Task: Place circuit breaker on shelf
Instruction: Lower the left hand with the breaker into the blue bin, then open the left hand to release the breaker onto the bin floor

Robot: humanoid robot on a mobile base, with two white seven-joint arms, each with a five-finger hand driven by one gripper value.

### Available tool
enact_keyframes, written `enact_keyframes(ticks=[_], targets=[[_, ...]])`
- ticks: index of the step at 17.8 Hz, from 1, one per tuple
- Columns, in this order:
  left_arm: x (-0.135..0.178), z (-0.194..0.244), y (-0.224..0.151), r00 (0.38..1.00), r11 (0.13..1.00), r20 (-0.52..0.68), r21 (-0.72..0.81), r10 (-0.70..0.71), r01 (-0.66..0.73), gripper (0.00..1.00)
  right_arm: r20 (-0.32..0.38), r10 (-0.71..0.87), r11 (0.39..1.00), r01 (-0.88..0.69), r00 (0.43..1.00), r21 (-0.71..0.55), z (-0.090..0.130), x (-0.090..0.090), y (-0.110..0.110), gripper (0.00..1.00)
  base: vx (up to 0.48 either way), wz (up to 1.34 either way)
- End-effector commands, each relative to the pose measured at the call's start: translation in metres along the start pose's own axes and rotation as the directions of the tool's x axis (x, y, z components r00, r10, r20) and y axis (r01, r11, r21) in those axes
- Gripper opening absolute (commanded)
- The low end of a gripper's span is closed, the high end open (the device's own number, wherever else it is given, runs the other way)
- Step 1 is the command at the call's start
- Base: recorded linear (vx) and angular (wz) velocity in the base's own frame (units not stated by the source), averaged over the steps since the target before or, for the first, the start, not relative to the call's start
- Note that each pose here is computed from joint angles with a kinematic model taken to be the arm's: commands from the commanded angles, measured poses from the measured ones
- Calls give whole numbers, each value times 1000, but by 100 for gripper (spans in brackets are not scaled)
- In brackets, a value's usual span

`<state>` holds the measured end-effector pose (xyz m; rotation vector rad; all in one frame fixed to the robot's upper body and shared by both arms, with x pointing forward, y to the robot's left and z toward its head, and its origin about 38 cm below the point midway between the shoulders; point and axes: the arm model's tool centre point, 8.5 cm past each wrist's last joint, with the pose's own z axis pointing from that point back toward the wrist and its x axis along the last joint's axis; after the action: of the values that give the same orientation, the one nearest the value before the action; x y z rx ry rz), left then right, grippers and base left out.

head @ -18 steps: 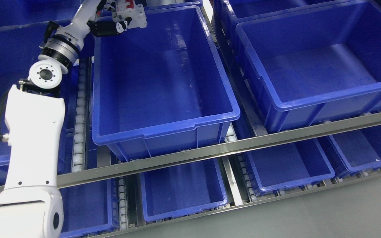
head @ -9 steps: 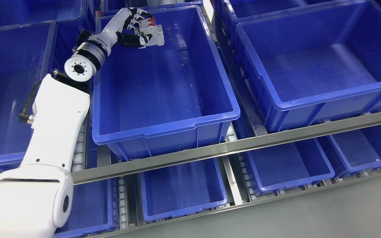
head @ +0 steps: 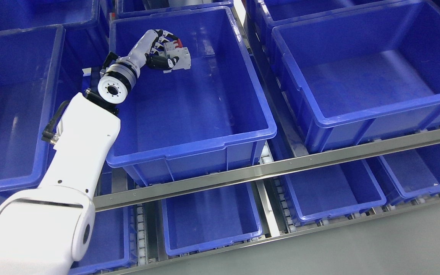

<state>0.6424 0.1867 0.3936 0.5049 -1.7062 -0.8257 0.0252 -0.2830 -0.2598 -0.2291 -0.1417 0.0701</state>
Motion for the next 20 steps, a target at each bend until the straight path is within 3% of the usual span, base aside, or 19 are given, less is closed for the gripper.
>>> enact_keyframes(ticks=[1,12,16,18,20], targets=[[-23,2,-24,995,997,-86,-66,-55,49,38,-62,31,999,-32,998,-12,-1,-7,-10,100,0,0],[-38,6,-29,992,998,-112,-42,-51,47,46,-63,31,999,-32,997,-12,-1,-8,-10,100,0,0],[-40,7,-29,991,998,-120,-39,-51,47,62,-62,31,999,-32,998,-12,-1,-7,-10,100,0,0],[-39,7,-29,992,998,-119,-39,-53,48,77,-62,31,999,-32,998,-12,-1,-7,-10,100,0,0],[-28,4,-17,995,999,-95,-10,-42,41,86,-62,31,999,-32,998,-12,-1,-7,-10,100,0,0]])
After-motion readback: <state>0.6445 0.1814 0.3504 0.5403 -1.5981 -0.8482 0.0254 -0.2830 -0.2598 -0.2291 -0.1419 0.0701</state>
